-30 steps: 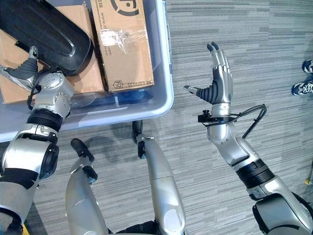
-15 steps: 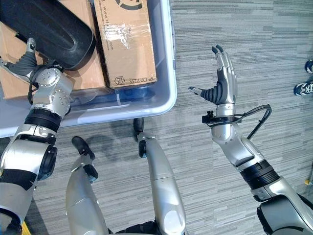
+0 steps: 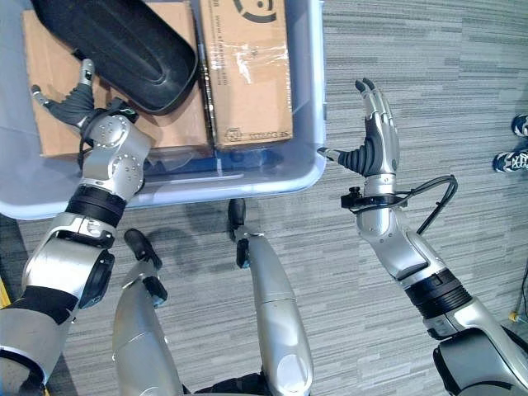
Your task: Move parts from the plastic box to the shelf.
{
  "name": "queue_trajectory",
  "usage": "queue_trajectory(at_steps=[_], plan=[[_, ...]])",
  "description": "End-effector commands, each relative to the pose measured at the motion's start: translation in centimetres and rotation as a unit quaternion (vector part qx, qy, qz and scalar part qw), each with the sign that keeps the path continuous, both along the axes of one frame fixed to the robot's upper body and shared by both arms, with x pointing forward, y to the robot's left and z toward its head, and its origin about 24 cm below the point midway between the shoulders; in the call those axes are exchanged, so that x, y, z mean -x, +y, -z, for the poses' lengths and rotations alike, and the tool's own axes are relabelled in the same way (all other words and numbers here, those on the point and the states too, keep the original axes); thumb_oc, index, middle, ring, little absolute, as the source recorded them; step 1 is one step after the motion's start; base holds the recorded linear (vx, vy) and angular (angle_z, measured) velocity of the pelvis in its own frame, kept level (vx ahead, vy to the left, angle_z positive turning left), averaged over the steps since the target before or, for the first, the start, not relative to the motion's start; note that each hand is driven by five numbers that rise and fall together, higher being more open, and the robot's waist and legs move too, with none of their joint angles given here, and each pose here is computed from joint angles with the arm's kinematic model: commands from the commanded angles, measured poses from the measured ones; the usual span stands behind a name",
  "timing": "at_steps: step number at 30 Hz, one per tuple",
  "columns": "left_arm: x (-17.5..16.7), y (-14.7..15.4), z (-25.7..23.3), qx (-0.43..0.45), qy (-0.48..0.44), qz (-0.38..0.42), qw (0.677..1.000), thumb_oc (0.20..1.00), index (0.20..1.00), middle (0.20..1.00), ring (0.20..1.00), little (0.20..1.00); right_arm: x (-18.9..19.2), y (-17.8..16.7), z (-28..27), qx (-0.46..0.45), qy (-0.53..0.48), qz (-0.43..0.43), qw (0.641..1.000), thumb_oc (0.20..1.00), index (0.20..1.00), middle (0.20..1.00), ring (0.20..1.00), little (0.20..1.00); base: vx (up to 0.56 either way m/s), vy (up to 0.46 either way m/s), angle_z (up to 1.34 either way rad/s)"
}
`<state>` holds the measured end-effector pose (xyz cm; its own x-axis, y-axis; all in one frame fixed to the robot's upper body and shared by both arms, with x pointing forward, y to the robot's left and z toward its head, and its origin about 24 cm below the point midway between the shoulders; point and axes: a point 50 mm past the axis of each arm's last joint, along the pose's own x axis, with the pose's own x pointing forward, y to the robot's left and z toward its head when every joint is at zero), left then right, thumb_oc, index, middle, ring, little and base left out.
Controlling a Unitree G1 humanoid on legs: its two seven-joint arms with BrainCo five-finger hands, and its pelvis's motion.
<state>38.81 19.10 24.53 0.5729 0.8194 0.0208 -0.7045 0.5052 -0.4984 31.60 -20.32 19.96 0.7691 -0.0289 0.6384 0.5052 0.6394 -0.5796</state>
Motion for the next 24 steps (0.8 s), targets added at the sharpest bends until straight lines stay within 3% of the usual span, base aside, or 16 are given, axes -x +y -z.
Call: queue_trajectory(at_steps=[1,8,24], plan=[[-0.5,-9.3,4.2,-0.009,0.085,0.171,0.981,1.000,1.000,1.000,1.000,1.000,0.3,0.8,-1.4,-0.061,-0.041,-0.016,0.997,1.000,1.000,1.000,1.000,1.000,0.01,-0.037,-0.01],[0.1,-9.1,1.8,-0.197,0.062,0.091,0.974,1.000,1.000,1.000,1.000,1.000,0.2,0.9,-0.7,-0.067,-0.035,-0.016,0.997,1.000,1.000,1.000,1.000,1.000,0.00,-0.021,-0.01],[1.3,-9.3,0.8,-0.303,0.000,0.015,0.953,1.000,1.000,1.000,1.000,1.000,0.6,1.3,1.7,-0.075,-0.030,-0.016,0.997,1.000,1.000,1.000,1.000,1.000,0.00,-0.012,-0.04]])
